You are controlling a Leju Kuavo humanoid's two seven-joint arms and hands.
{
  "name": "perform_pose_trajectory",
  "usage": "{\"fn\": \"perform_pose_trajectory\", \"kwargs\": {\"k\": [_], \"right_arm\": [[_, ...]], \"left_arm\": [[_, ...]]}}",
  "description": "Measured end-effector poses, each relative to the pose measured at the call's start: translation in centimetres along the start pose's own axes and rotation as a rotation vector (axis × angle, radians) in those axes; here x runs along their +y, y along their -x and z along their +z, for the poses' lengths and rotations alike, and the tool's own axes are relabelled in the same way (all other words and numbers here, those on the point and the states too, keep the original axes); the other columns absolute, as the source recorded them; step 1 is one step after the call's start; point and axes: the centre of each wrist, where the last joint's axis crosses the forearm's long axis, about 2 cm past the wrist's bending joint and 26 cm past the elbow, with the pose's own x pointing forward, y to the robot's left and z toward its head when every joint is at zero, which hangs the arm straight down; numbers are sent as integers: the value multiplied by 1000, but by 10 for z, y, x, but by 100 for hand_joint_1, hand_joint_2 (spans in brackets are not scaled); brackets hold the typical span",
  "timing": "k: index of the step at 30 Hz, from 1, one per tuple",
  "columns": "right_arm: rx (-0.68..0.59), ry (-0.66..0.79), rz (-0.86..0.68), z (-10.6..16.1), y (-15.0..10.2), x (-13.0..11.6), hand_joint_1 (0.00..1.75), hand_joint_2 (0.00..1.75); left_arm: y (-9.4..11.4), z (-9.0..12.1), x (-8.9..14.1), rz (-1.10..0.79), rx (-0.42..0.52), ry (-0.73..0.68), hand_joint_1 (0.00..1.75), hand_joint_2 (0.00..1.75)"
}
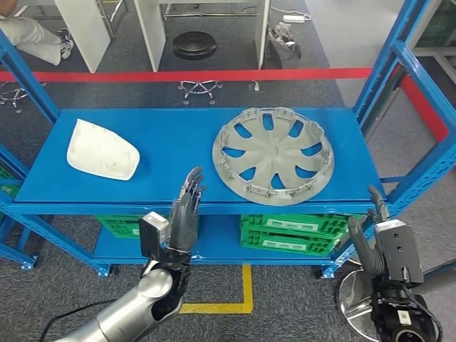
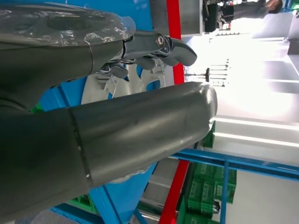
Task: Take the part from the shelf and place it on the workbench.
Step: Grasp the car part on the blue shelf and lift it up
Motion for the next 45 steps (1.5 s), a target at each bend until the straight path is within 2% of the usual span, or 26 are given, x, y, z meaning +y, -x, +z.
{"fn": "perform_pose_trajectory", "kwargs": {"k": [17, 32, 45], "right_arm": [[80, -58, 106, -15, 3, -21, 0, 175], [146, -148, 322, -64, 8, -69, 0, 175], [142, -315, 588, -105, 5, -79, 0, 175]], "left_arm": [[-1, -2, 0, 2, -13, 16, 0, 0], [-3, -9, 0, 17, -45, 16, 0, 0], [-4, -12, 0, 30, -66, 7, 0, 0]]}}
